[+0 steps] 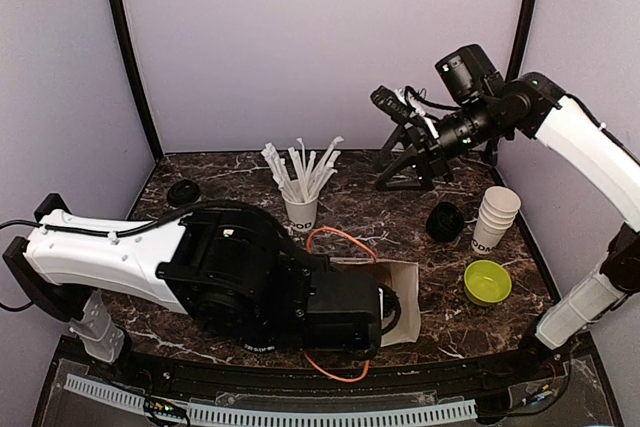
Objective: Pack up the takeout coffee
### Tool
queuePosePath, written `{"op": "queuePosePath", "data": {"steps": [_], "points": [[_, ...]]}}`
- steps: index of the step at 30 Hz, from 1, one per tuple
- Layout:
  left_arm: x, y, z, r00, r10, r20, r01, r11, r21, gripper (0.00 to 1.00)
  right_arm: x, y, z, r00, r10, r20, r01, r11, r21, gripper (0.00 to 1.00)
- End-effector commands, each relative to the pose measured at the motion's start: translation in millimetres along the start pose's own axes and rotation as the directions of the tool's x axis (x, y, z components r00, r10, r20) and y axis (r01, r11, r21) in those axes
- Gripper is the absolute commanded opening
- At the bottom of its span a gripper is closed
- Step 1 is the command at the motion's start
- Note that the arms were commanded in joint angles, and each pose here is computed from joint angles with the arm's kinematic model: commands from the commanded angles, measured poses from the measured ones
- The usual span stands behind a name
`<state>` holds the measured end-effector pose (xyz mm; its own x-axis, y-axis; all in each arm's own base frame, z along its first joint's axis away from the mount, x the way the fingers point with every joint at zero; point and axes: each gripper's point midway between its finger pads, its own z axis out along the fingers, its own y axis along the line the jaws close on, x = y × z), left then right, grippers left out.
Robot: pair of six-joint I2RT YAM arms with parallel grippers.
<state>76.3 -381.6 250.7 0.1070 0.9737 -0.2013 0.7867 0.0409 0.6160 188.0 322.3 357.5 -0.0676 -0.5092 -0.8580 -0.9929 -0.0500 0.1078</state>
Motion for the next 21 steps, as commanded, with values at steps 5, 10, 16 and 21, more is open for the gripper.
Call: {"op": "queuePosePath", "data": {"steps": [5,10,16,21], "points": [[4.5,-8.6,4.0,0.998,0.033,-0.045,-0.038,0.994,-0.103,0.45,45.8,-47.8,38.2,0.991,0.096,-0.089,-0.09,0.993,0.072,0.49],[15.0,-17.8,19.6,0.988,0.096,-0.118,-0.112,0.984,-0.138,0.45,63.4,-66.4,56.0,0.986,0.127,-0.111,-0.118,0.989,0.087,0.49],[26.6,-13.3,23.0,0.979,0.102,-0.175,-0.135,0.974,-0.185,0.45,85.6,-91.2,72.5,0.973,0.187,-0.135,-0.174,0.98,0.099,0.49],[24.4,-5.9,21.5,0.985,0.074,-0.157,-0.109,0.967,-0.229,0.45,104.0,-110.9,86.6,0.962,0.232,-0.145,-0.218,0.97,0.106,0.49]]}}
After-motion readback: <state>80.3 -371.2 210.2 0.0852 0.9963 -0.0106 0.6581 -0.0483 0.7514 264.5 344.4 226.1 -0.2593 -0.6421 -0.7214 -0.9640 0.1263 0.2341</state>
